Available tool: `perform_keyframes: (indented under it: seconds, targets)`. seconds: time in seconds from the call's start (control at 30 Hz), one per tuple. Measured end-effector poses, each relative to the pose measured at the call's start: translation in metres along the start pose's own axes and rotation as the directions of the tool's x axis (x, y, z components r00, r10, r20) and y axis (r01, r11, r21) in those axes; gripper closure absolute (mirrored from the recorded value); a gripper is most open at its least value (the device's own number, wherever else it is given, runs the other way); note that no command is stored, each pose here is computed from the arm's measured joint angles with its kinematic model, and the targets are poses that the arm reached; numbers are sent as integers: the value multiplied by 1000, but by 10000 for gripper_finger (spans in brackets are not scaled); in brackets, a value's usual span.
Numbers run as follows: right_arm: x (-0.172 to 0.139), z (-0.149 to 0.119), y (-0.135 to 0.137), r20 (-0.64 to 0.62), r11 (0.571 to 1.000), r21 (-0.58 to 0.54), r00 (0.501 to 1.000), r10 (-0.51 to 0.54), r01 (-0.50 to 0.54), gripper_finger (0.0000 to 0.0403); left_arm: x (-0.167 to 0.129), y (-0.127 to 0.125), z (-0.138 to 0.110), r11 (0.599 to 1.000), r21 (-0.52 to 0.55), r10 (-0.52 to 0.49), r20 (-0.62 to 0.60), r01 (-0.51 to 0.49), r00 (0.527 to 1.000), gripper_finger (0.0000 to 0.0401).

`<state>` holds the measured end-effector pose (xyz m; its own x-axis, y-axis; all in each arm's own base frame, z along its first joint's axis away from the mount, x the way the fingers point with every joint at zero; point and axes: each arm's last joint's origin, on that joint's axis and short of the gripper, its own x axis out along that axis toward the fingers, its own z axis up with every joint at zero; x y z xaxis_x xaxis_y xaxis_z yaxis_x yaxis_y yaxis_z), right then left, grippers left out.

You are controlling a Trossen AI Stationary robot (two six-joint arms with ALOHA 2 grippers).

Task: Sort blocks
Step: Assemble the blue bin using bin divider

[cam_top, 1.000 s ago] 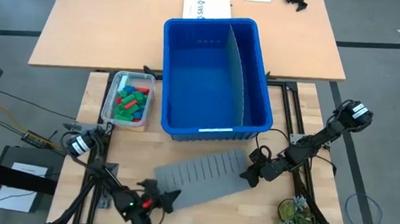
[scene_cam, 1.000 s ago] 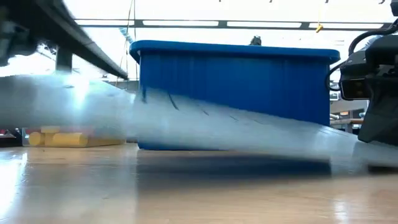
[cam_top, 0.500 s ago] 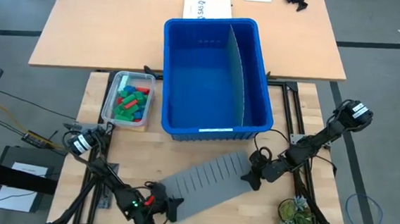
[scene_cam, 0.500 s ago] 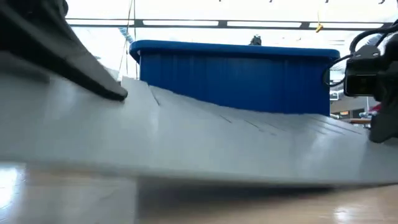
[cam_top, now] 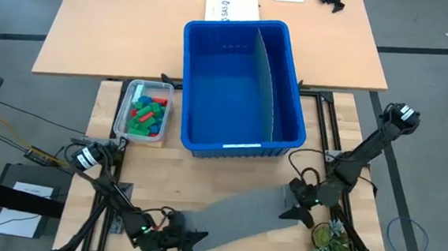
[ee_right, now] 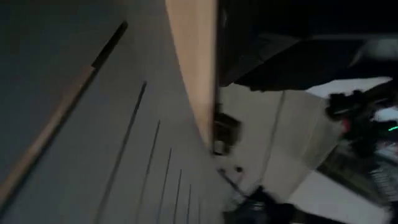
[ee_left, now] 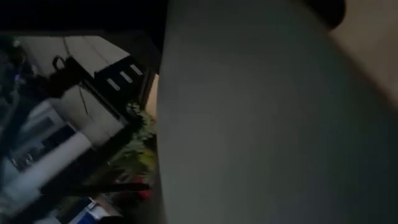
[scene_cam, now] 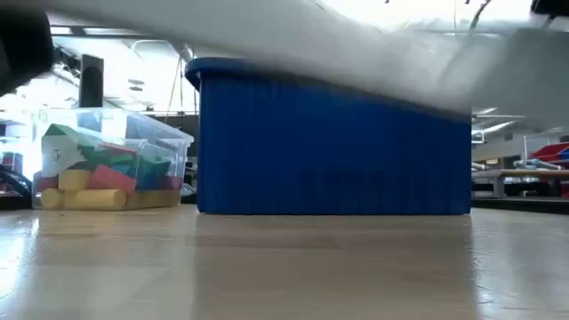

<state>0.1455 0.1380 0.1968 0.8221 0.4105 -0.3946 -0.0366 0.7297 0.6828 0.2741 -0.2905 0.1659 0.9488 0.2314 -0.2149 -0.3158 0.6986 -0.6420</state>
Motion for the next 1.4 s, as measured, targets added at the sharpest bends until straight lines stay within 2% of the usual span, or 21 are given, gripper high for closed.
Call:
perform_keyframes:
  seconds: [0.1, 0.17, 0.27, 0.4, 0.5, 0.63, 0.67, 0.73, 0.8, 0.9, 1.03, 1.13, 1.27, 1.4]
  targets:
    - [-9, 10, 16, 6, 998, -63, 1000, 23, -23, 176, -4, -9, 13, 993, 122, -11, 20, 9, 1000, 383]
    - [-17, 18, 27, 11, 994, -99, 998, 57, -55, 176, -7, -14, 18, 968, 252, -6, 43, -5, 999, 382]
    - [-30, 29, 43, -1, 985, -125, 993, 116, -115, 176, -12, -20, 27, 921, 389, -19, 56, -4, 998, 382]
    - [-45, 43, 58, 17, 973, -160, 985, 172, -167, 176, -16, -22, 33, 854, 514, 15, 132, -82, 991, 382]
    - [-56, 55, 66, 66, 958, -209, 975, 213, -195, 176, -18, -26, 44, 811, 565, 45, 201, -153, 979, 382]
    - [-61, 65, 65, 184, 955, -279, 970, 159, -103, 176, -19, -29, 60, 720, 654, 75, 259, -232, 963, 382]
    - [-62, 67, 64, 224, 954, -293, 965, 136, -66, 177, -17, -28, 65, 693, 673, 89, 274, -257, 958, 382]
    - [-61, 71, 61, 291, 936, -349, 954, 71, 37, 177, -14, -27, 73, 665, 682, 116, 309, -305, 944, 382]
    - [-61, 76, 59, 340, 903, -414, 940, 36, 115, 177, -15, -29, 81, 671, 675, 117, 313, -307, 942, 382]
    - [-60, 82, 54, 387, 851, -479, 922, -15, 215, 177, -17, -33, 91, 711, 645, 100, 301, -280, 948, 382]
    - [-62, 87, 51, 419, 807, -525, 907, -33, 272, 177, -24, -39, 99, 786, 572, 73, 292, -235, 954, 382]
    - [-63, 88, 51, 436, 771, -559, 899, -39, 304, 177, -30, -45, 109, 814, 543, 48, 292, -207, 955, 382]
    - [-63, 91, 51, 449, 737, -594, 893, -29, 323, 187, -35, -51, 126, 847, 514, -13, 270, -132, 963, 382]
    - [-66, 94, 53, 468, 745, -588, 884, -3, 314, 205, -42, -55, 141, 867, 482, -18, 283, -126, 959, 382]
